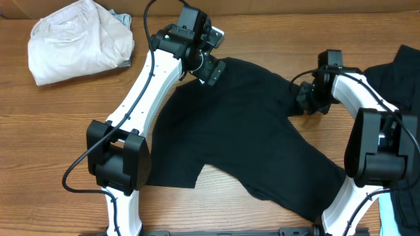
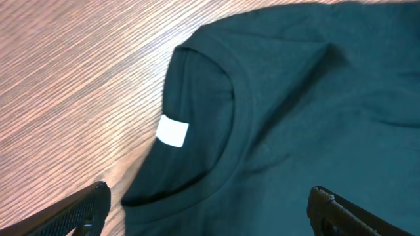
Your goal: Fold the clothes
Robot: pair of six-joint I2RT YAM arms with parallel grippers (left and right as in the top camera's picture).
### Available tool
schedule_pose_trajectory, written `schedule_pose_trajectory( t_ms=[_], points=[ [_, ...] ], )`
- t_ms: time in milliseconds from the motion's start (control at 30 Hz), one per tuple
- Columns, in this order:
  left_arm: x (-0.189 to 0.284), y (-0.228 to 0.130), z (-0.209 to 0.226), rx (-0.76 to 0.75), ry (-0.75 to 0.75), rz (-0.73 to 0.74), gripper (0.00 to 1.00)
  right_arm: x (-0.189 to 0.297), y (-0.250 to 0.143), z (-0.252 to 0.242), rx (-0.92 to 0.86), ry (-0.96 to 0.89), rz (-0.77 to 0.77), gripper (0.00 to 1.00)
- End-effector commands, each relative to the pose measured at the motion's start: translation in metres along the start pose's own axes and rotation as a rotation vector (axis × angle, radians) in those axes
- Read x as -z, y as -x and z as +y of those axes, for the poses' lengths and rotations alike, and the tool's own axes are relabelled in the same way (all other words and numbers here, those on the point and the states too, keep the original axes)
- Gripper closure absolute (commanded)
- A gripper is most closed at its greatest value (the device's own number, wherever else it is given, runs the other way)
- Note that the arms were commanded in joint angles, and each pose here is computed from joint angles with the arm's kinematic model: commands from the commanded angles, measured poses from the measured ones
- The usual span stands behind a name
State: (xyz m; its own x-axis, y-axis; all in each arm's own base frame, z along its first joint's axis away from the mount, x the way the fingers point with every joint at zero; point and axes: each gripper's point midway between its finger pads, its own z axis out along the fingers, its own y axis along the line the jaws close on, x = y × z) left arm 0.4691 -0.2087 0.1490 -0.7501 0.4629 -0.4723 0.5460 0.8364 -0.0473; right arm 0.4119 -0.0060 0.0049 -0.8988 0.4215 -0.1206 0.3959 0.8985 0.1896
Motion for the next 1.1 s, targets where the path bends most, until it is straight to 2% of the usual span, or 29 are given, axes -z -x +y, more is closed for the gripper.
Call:
schedule_pose_trajectory(
  t_ms=[0, 267, 533, 800, 833, 867, 900, 933, 1067],
  points=[
    [0.007, 0.004, 0.019, 0.012, 0.080, -0.011, 0.03, 0.013, 0.025, 0.016, 0.009, 0.052, -0.104, 0.96],
    [0.012, 0.000, 0.051, 0.076, 0.111, -0.018, 0.04, 0.088, 0.121, 0.072, 0.077, 0.168, -0.440, 0.96],
    [0.021, -0.009, 0.095, 0.151, 0.156, -0.028, 0.05, 0.145, 0.169, 0.129, 0.111, 0.292, -0.685, 0.96],
    [0.034, -0.027, 0.134, 0.229, 0.192, -0.010, 0.05, 0.195, 0.195, 0.172, 0.142, 0.375, -0.782, 0.96],
    [0.037, -0.028, 0.138, 0.237, 0.197, -0.007, 0.05, 0.201, 0.196, 0.173, 0.146, 0.376, -0.793, 0.89],
    [0.040, -0.030, 0.142, 0.245, 0.205, -0.004, 0.05, 0.205, 0.197, 0.174, 0.150, 0.374, -0.797, 0.65],
    [0.044, -0.030, 0.146, 0.252, 0.212, -0.003, 0.04, 0.210, 0.196, 0.174, 0.158, 0.369, -0.793, 0.36],
    [0.049, -0.030, 0.149, 0.258, 0.221, -0.003, 0.04, 0.213, 0.194, 0.173, 0.165, 0.359, -0.783, 0.00],
    [0.079, -0.018, 0.153, 0.309, 0.235, -0.036, 0.02, 0.231, 0.172, 0.157, 0.190, 0.283, -0.677, 0.00]
  ],
)
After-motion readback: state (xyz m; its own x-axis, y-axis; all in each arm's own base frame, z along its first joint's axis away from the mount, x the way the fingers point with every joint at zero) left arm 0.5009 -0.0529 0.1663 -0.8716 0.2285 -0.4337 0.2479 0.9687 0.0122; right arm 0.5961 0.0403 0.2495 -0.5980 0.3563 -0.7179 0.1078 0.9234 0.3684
